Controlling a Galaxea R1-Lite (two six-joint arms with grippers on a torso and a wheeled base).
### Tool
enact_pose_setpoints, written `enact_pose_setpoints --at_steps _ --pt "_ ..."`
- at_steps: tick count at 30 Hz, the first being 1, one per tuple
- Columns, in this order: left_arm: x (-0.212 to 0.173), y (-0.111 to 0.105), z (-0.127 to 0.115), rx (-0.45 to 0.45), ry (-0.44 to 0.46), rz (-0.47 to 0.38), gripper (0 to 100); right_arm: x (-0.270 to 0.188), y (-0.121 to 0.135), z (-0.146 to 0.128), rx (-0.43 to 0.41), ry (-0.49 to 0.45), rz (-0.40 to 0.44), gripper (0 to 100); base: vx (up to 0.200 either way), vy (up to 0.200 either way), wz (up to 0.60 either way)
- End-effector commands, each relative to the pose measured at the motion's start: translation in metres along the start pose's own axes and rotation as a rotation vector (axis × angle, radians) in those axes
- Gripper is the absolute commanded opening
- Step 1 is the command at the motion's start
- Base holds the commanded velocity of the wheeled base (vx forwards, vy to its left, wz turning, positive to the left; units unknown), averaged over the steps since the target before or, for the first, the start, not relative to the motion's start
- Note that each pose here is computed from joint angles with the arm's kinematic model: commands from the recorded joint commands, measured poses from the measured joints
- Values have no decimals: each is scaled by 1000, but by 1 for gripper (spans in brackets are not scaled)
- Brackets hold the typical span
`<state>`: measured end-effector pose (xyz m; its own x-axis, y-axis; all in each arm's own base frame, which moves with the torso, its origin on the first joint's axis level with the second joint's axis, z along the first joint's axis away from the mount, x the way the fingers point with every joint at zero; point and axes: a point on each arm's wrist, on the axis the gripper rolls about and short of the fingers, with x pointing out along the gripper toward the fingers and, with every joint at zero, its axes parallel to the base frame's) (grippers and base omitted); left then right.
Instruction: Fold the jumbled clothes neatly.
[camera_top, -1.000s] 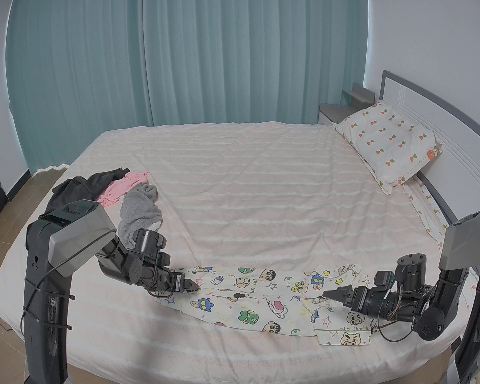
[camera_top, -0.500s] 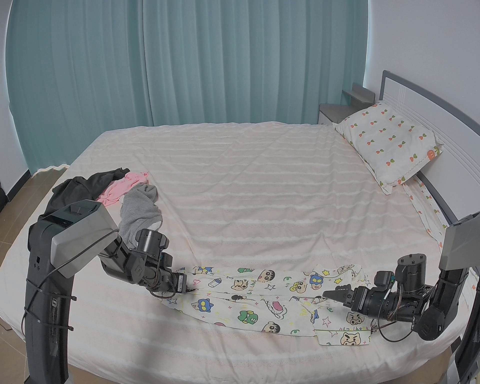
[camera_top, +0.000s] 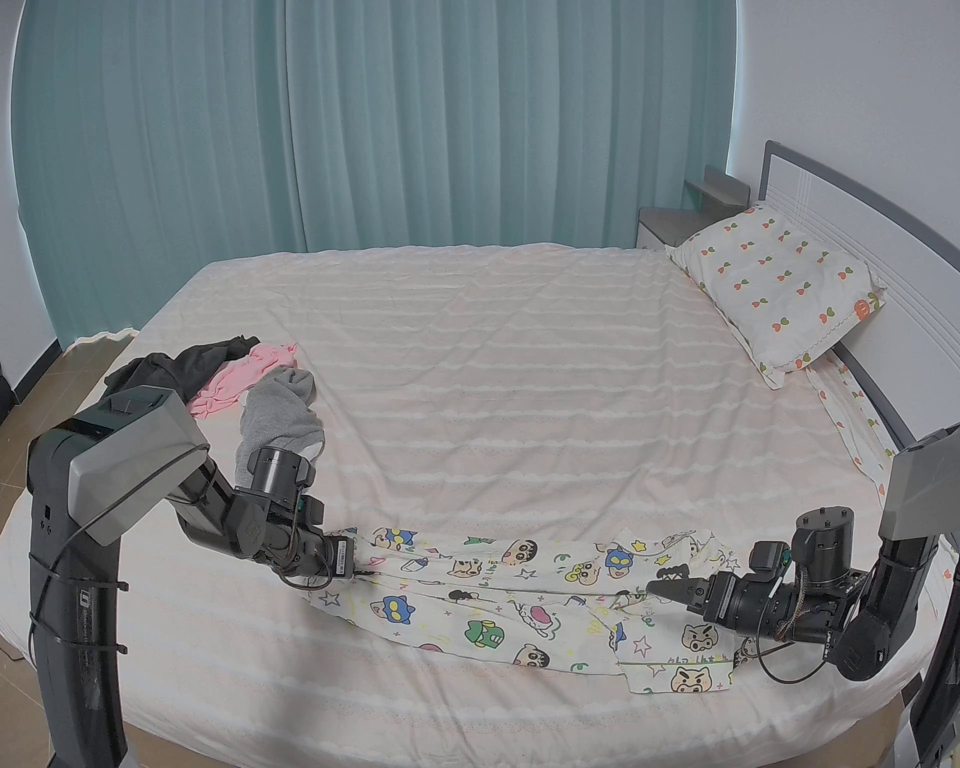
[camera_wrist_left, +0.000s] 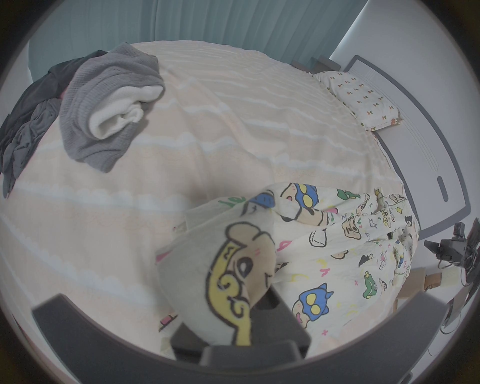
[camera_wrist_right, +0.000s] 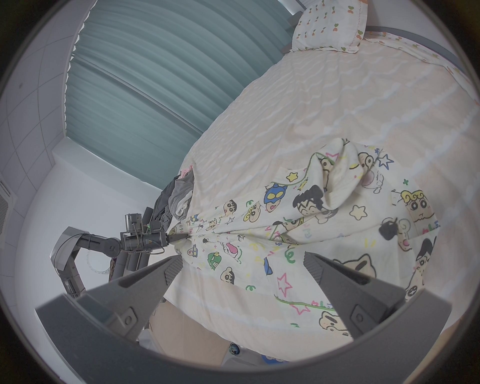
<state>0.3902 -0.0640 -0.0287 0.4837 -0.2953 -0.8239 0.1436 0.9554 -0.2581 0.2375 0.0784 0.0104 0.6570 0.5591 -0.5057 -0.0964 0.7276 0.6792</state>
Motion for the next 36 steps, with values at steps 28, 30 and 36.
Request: enact_pose_setpoints --at_steps 28,30,36 --pt "-104 70 13 -217 -174 17 0 -6 5 2 -8 -17 17 100 0 0 0" --pt "-117 80 12 -245 -193 4 0 -6 6 3 -6 -18 20 100 0 0 0" --pt "-156 118 9 -333 -281 50 0 -6 5 2 -5 -16 18 100 0 0 0"
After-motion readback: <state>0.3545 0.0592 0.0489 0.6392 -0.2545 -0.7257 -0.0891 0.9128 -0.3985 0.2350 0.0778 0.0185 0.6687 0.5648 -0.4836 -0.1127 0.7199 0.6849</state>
